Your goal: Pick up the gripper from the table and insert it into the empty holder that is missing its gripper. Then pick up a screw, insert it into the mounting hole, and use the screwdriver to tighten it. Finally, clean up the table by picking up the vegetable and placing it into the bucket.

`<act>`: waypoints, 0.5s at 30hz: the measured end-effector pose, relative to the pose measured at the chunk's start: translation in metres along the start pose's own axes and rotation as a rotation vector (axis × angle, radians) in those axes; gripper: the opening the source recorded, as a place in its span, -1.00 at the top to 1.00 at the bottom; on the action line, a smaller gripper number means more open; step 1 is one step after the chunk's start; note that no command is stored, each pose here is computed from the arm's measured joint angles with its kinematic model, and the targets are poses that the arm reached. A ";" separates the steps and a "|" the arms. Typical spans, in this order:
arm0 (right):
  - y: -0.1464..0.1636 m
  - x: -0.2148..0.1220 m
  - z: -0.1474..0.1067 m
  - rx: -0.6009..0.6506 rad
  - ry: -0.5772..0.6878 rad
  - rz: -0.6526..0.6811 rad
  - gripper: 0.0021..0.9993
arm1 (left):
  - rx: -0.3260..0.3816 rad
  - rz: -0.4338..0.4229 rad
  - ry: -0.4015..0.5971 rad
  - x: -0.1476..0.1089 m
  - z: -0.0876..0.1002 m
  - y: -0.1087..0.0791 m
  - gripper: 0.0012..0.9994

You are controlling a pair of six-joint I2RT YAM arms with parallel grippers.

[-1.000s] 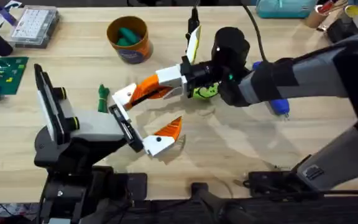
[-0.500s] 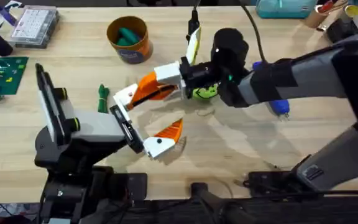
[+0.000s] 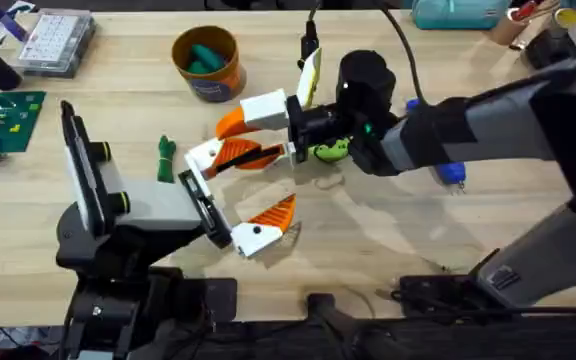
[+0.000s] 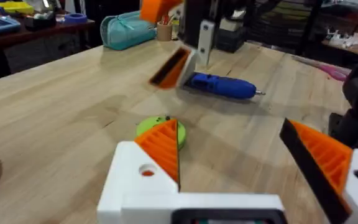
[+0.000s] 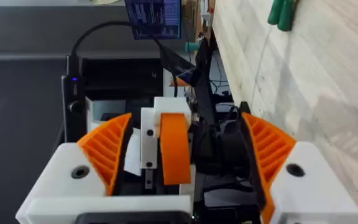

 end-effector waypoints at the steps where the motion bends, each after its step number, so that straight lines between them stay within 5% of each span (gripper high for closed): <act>1: 0.000 0.000 0.000 0.000 0.000 0.000 -0.99 | 0.000 0.000 0.000 0.000 0.000 0.000 -0.99; 15: 0.022 -0.044 0.015 -0.031 -0.120 -0.023 -0.99 | 0.000 0.000 0.000 0.000 0.000 0.000 -0.99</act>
Point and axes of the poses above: each hand's point on the last joint's axis, 136 mm out from that joint toward the fingers, its own x axis out along the fingers, its own y axis along the line the jaws close on, z = x × y, the point moved 6 cm from there along -x, back along the fingers, and after that the axes turned 6 degrees about x, right-handed, at the moved point
